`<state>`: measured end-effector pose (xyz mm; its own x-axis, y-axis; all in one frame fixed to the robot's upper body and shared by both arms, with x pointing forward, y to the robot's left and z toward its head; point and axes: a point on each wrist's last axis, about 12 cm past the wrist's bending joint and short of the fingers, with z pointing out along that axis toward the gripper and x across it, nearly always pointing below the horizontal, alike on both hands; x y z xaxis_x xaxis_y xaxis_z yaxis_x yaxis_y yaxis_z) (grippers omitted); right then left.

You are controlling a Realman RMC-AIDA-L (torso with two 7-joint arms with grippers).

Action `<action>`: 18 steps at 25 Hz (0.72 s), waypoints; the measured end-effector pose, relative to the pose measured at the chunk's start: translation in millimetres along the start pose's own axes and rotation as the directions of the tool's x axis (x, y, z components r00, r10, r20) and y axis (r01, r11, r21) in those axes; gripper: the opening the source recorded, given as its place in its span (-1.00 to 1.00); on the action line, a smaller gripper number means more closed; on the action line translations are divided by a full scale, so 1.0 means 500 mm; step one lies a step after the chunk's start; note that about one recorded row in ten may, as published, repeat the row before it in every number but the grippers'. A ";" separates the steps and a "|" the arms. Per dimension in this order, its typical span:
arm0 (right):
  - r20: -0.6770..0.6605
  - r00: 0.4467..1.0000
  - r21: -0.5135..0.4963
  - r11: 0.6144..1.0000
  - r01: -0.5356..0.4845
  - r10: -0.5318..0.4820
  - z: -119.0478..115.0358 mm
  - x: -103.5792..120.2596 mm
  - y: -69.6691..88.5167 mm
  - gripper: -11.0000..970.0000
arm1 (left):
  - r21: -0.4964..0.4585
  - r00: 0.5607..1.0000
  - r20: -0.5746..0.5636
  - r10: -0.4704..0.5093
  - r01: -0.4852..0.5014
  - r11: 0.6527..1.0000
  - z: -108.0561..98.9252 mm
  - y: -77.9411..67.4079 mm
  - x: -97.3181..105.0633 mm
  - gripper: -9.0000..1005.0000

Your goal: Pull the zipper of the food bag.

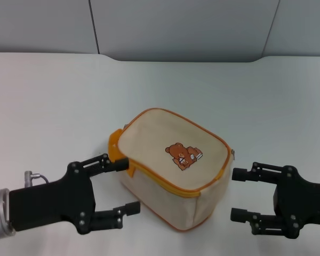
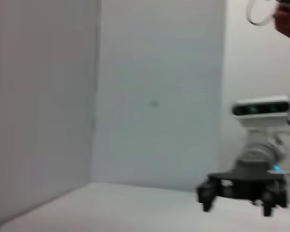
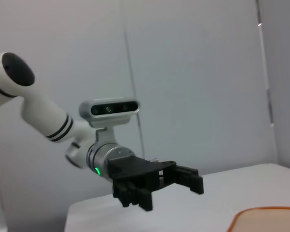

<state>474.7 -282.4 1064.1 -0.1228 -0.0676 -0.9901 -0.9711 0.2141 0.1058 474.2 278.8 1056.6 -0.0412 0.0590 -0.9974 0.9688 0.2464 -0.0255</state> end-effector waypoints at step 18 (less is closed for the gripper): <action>-0.012 1.000 -0.014 1.000 -0.011 0.011 0.008 0.004 0.003 0.52 | 0.019 0.999 -0.031 0.010 -0.010 1.000 0.003 -0.002 0.005 0.63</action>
<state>473.7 -278.4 1061.7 -0.1356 -0.0769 -0.9878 -0.9724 0.2015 0.1178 473.6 277.3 1054.0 -0.0390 0.0917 -0.9950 0.9737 0.2274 -0.0172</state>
